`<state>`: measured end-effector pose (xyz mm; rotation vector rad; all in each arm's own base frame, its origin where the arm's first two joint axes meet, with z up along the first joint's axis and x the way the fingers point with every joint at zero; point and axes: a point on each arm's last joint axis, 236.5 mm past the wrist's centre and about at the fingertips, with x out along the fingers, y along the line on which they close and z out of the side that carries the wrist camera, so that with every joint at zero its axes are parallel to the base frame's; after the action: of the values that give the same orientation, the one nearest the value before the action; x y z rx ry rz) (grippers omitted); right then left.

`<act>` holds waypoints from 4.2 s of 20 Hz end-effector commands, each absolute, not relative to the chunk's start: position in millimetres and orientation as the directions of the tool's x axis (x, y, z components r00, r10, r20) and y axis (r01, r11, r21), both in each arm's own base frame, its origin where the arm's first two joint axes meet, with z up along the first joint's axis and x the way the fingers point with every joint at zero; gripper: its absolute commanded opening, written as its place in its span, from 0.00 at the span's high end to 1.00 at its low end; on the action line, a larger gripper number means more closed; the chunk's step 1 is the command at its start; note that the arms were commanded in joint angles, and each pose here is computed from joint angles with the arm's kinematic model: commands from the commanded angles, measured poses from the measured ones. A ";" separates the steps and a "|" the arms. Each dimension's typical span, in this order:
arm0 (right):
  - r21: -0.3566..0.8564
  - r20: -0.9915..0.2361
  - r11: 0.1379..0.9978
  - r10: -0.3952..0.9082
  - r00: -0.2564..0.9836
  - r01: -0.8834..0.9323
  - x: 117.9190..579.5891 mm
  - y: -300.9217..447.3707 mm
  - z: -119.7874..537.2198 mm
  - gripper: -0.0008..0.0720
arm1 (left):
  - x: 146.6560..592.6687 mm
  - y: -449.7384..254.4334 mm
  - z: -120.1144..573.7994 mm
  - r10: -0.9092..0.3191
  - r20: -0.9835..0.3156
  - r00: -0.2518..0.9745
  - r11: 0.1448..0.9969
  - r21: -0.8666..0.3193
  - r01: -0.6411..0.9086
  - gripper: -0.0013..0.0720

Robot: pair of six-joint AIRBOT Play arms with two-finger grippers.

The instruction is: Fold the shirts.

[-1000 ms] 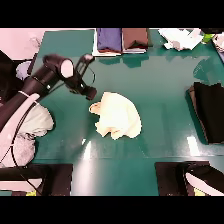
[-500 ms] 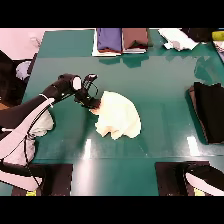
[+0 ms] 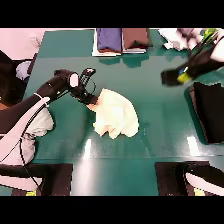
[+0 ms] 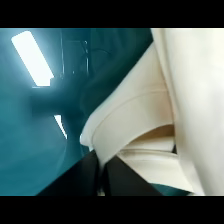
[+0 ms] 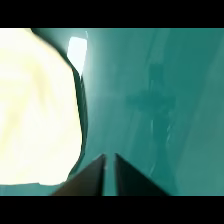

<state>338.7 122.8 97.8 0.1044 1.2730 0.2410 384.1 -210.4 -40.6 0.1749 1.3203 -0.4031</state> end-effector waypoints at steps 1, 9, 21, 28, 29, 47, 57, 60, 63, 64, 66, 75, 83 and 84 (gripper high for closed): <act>0.364 -0.929 0.931 0.362 0.079 0.006 291.6 152.8 11.2 0.27 | 386.5 -206.7 -36.0 -0.175 -0.962 0.207 0.918 -0.084 0.387 0.94; 0.424 -0.897 0.904 0.427 -0.117 0.050 234.8 213.6 -76.3 0.27 | 386.0 -206.5 -36.1 -0.174 -0.963 0.205 0.918 -0.084 0.388 0.94; 0.201 -0.966 0.974 0.215 0.143 -0.103 295.0 154.8 -14.6 0.97 | 409.8 -175.6 26.9 -0.158 -0.918 0.364 0.937 -0.024 0.348 0.94; 0.159 -0.744 0.987 0.130 0.655 -0.015 342.2 52.5 190.6 0.97 | 418.1 -161.8 234.1 -0.304 -0.558 0.773 0.942 -0.053 0.332 0.94; 0.155 -0.692 0.988 0.121 0.712 -0.018 340.2 44.8 221.0 0.97 | 410.8 -159.0 265.0 -0.319 -0.491 0.811 0.940 -0.056 0.336 0.94; 0.046 -0.076 0.999 -0.021 0.997 0.025 290.0 -13.3 513.6 0.97 | 251.7 -129.3 517.6 -0.475 0.097 0.875 0.865 -0.130 0.484 0.94; 0.211 -0.710 0.961 0.276 0.649 -0.178 489.5 97.3 193.4 0.97 | 428.9 -134.2 101.8 -0.128 -0.860 0.495 0.961 0.015 0.275 0.94; 0.222 -0.783 0.959 0.284 0.553 -0.177 509.1 116.9 119.9 0.97 | 458.8 -116.5 28.4 -0.084 -0.897 0.434 0.976 0.013 0.216 0.94; 0.228 -0.818 0.959 0.284 0.501 -0.171 519.2 125.3 79.9 0.97 | 467.4 -106.3 1.1 -0.068 -0.913 0.402 0.981 0.012 0.192 0.94; 0.228 -0.824 0.959 0.282 0.491 -0.168 520.6 125.3 72.9 0.96 | 467.6 -105.0 1.0 -0.066 -0.914 0.401 0.982 0.012 0.190 0.94; 0.228 -0.821 0.961 0.278 0.500 -0.159 523.4 120.3 75.0 0.52 | 466.4 -104.5 3.9 -0.064 -0.916 0.396 0.982 0.013 0.190 0.43; 0.075 -0.939 0.997 0.072 0.336 -0.002 415.6 -5.8 100.6 0.42 | 365.8 -91.6 19.9 -0.076 -0.965 0.249 0.990 -0.044 0.132 0.28; 0.084 -0.996 0.928 0.084 0.014 0.364 227.6 -77.4 -34.1 0.18 | 300.1 -110.4 -15.8 -0.206 -0.962 0.180 0.977 -0.192 0.093 0.28; 0.096 -0.994 0.914 0.107 -0.006 0.393 214.9 -75.3 -46.9 0.18 | 303.3 -112.6 -14.6 -0.215 -0.957 0.194 0.975 -0.200 0.093 0.28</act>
<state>268.8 -73.9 -6.2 0.2768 1.4945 -0.1763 309.2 -104.7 -11.3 -0.0576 1.3682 -0.1980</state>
